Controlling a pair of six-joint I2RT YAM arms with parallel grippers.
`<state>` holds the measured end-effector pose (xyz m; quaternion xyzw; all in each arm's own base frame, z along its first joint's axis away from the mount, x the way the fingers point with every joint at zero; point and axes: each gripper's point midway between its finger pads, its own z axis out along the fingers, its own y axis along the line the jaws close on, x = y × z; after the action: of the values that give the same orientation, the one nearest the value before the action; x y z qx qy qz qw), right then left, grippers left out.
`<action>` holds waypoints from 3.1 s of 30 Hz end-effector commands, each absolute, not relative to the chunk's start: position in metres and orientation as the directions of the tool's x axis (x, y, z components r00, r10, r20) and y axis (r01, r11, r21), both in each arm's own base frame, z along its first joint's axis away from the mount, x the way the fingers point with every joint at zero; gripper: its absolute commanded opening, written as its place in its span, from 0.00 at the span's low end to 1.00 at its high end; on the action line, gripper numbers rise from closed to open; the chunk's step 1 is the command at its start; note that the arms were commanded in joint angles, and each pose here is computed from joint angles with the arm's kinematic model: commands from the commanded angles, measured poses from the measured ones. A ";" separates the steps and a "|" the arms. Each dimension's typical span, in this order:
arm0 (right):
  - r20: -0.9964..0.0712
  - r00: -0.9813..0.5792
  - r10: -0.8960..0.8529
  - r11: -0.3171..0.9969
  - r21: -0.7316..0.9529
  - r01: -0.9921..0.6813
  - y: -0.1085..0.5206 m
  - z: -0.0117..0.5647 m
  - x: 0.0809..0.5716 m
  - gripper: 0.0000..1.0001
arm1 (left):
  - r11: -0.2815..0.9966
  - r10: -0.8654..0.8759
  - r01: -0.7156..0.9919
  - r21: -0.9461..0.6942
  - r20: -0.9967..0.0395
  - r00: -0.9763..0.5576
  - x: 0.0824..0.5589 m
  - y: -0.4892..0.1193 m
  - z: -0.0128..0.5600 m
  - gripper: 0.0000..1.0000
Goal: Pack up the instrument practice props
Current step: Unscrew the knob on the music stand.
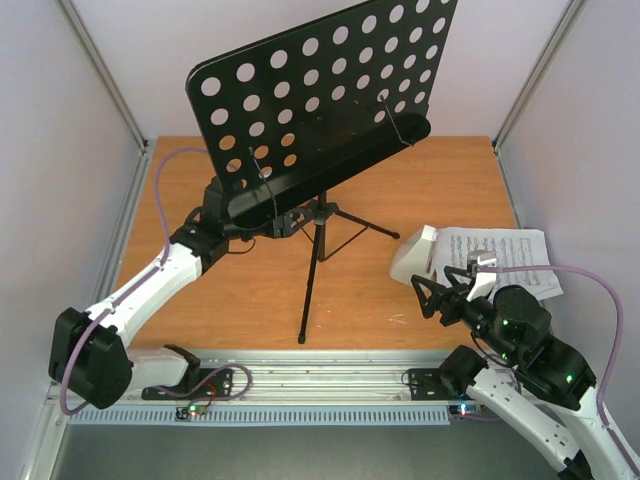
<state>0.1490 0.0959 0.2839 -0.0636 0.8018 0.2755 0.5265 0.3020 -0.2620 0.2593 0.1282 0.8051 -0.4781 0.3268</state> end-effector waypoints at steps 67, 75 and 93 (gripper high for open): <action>-0.869 -0.448 0.211 0.830 0.402 -0.388 0.091 0.285 0.141 0.95 | 0.619 -0.214 0.538 -0.572 -0.782 -0.585 0.307 -0.232 0.292 0.70; -0.865 -0.456 0.210 0.822 0.409 -0.396 0.095 0.284 0.142 0.95 | 0.519 0.003 0.819 -0.245 -0.958 -0.288 0.286 -0.248 0.298 0.63; -0.867 -0.457 0.200 0.827 0.399 -0.395 0.097 0.284 0.144 0.95 | 0.510 0.176 0.857 0.075 -0.984 -0.019 0.306 -0.254 0.266 0.64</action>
<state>0.1434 0.0929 0.2812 -0.0575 0.8036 0.2830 0.5205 0.2962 -0.2533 0.2552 0.3716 0.6901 -0.3314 0.5252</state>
